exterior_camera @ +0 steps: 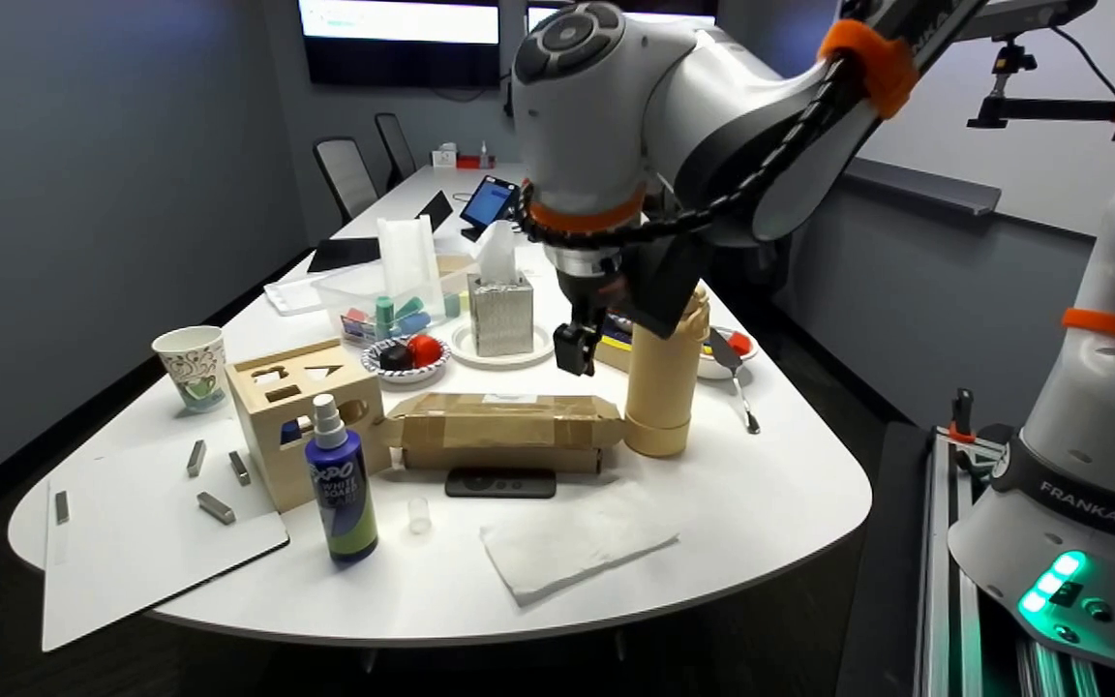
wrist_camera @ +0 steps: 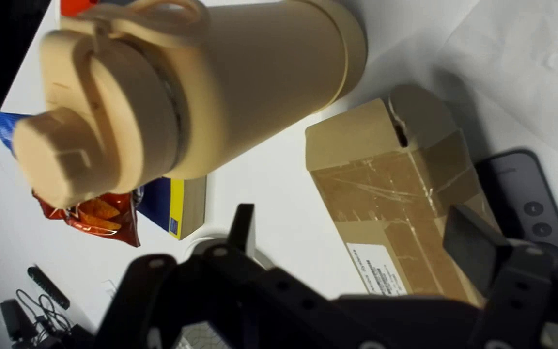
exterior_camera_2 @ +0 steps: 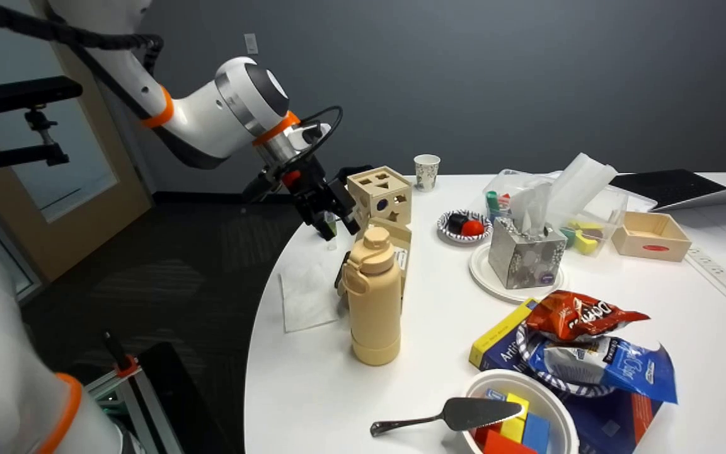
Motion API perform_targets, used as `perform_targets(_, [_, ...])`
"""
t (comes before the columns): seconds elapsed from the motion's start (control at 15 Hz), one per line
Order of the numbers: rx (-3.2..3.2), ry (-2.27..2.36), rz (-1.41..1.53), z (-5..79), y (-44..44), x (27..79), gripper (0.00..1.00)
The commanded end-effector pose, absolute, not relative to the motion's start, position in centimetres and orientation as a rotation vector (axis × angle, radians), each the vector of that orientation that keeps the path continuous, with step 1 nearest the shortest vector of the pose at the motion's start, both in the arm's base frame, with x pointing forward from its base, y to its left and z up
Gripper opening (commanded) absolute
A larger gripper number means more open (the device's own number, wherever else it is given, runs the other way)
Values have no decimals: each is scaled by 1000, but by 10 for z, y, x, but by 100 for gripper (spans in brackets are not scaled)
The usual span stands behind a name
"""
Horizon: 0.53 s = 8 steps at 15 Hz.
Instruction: Open the brown box.
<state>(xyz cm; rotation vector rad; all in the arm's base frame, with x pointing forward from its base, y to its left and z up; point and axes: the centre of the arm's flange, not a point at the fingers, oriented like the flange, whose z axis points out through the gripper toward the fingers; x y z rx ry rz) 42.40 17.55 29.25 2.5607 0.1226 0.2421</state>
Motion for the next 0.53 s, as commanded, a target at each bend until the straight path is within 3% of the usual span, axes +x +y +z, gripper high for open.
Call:
perform_targets(0.0, [2550,170,226,259,207,452,100])
perform_targets(0.47, [2567,254,190,227,244,471,100])
